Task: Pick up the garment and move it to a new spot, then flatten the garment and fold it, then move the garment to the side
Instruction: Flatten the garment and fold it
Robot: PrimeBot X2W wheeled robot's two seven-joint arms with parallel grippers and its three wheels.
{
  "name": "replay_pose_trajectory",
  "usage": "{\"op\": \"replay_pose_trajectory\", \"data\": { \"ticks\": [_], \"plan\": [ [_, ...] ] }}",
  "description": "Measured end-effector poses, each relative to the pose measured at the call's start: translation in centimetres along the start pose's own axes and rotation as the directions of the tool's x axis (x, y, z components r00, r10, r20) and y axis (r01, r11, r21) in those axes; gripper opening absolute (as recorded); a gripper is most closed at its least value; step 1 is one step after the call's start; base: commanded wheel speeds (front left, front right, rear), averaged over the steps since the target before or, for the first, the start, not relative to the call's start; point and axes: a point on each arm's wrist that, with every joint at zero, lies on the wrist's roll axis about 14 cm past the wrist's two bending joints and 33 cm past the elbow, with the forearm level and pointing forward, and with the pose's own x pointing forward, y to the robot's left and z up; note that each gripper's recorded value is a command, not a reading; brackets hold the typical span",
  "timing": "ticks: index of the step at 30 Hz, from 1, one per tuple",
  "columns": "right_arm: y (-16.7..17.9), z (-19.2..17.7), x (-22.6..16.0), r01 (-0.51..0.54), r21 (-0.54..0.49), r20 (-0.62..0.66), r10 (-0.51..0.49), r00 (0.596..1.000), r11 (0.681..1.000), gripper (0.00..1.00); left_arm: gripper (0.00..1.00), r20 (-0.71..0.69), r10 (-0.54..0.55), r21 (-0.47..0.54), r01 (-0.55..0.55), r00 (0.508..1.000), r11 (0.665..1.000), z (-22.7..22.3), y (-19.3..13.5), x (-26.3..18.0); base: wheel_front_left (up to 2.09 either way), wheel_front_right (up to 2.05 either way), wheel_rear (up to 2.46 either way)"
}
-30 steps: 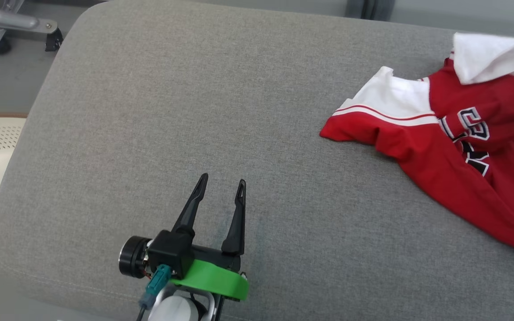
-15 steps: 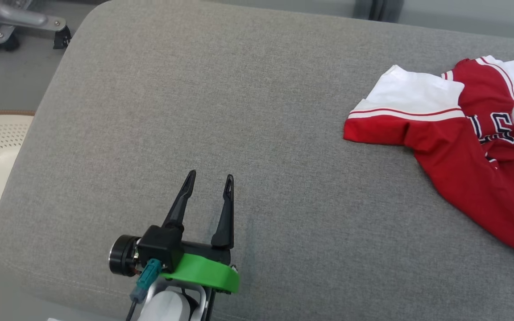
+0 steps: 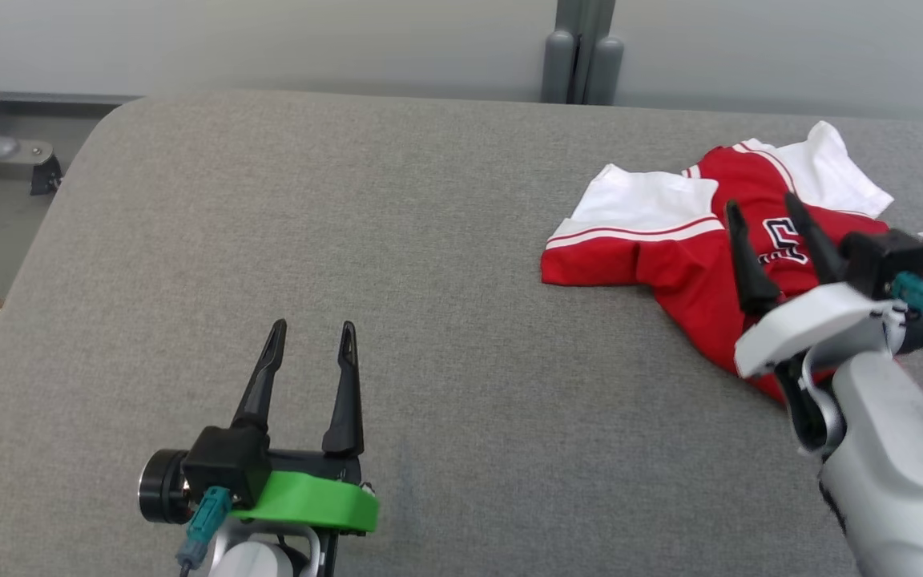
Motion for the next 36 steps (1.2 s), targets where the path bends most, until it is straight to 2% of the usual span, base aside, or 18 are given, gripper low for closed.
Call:
{"op": "replay_pose_trajectory", "data": {
  "ticks": [7,12,16,27,32,36],
  "plan": [
    [0.4,-0.9,-6.6,0.087,0.114,0.028,-0.091,0.995,0.990,1.00,1.00,0.004,-0.044,-0.019,0.044,0.999,0.999,0.1,-1.4,-0.6,0.00,0.00,0.00],
    [-0.6,-1.2,-9.6,0.145,0.121,0.026,-0.149,0.988,0.982,1.00,1.00,-0.011,-0.082,-0.028,0.082,0.997,0.996,-0.4,-2.3,-0.9,0.00,0.00,0.00],
    [-0.7,-0.9,-10.3,0.158,0.116,0.030,-0.163,0.986,0.981,1.00,1.00,-0.011,-0.087,-0.028,0.086,0.996,0.996,-0.4,-2.4,-1.0,0.00,0.00,0.00],
    [-1.1,-1.3,-9.8,0.166,0.092,0.006,-0.168,0.986,0.982,1.00,1.00,-0.051,-0.110,-0.030,0.109,0.993,0.994,-1.8,-3.0,-1.0,0.00,0.00,0.00],
    [-2.4,-1.1,-6.9,0.141,0.031,-0.021,-0.140,0.990,0.990,1.00,1.00,-0.079,-0.137,-0.031,0.135,0.987,0.990,-2.8,-3.8,0.0,0.00,0.00,0.00],
    [-4.0,-2.4,-4.0,0.142,0.017,-0.111,-0.140,0.984,0.990,1.00,1.00,-0.100,-0.135,-0.027,0.133,0.986,0.991,-3.6,-3.8,0.9,0.00,0.00,0.00]
  ]
}}
